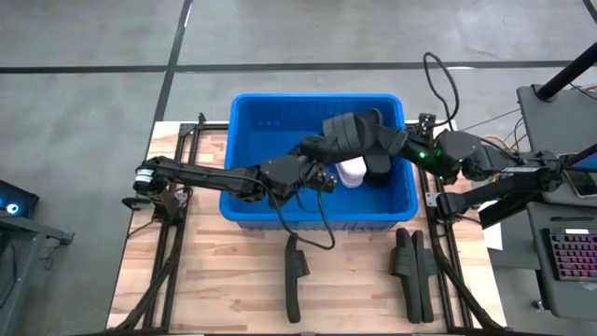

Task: Pick and place slides into bin
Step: Put the black slide into the blue bin

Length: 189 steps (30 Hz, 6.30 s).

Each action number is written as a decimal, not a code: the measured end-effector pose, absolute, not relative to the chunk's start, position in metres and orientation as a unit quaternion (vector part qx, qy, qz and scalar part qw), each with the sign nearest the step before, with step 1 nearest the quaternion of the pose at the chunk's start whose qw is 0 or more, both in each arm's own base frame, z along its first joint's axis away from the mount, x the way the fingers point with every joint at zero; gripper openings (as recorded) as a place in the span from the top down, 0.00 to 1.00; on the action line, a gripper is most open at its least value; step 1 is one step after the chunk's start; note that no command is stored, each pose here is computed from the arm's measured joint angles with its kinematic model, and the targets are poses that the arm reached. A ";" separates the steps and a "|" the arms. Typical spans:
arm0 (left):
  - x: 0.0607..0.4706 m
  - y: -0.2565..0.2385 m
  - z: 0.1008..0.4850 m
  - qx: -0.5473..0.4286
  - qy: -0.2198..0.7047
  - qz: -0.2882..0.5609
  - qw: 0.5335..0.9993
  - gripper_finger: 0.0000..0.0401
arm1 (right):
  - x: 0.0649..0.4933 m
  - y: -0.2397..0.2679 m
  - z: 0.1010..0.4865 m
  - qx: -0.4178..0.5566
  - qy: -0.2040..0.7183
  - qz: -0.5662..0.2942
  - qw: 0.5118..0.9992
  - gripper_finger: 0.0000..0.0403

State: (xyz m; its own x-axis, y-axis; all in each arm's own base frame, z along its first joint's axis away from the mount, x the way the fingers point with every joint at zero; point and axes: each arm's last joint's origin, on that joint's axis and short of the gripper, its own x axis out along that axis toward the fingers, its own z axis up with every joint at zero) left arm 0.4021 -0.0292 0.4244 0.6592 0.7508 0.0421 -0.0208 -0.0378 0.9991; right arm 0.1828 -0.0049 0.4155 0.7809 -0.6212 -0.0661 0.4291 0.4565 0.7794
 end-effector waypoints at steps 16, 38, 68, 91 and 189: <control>0.403 -0.022 0.425 0.648 0.265 0.304 0.646 1.00 | 0.191 -0.007 0.411 0.424 -0.102 -0.310 0.845 0.76; 0.290 -0.009 0.478 0.303 0.136 0.052 0.942 0.53 | 0.173 -0.037 0.413 0.404 -0.053 -0.263 0.875 0.91; 0.326 -0.002 0.452 0.241 0.170 0.083 0.952 0.52 | 0.188 -0.064 0.402 0.469 0.080 -0.044 0.878 0.91; 0.335 0.021 0.451 0.153 0.145 0.138 0.968 0.97 | 0.186 -0.065 0.403 0.442 0.069 -0.062 0.892 0.84; 0.337 0.071 0.472 0.237 -0.089 0.302 0.919 1.00 | 0.228 -0.013 0.496 -0.009 0.119 -0.256 0.959 0.53</control>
State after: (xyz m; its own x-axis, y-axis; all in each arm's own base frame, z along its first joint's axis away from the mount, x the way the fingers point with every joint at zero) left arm 0.3368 0.0705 0.4722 0.8017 0.5130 0.3067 -0.5974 0.7056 0.3811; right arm 0.2284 -0.0129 0.4958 0.8410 -0.4928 -0.2234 0.4885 0.8691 -0.0780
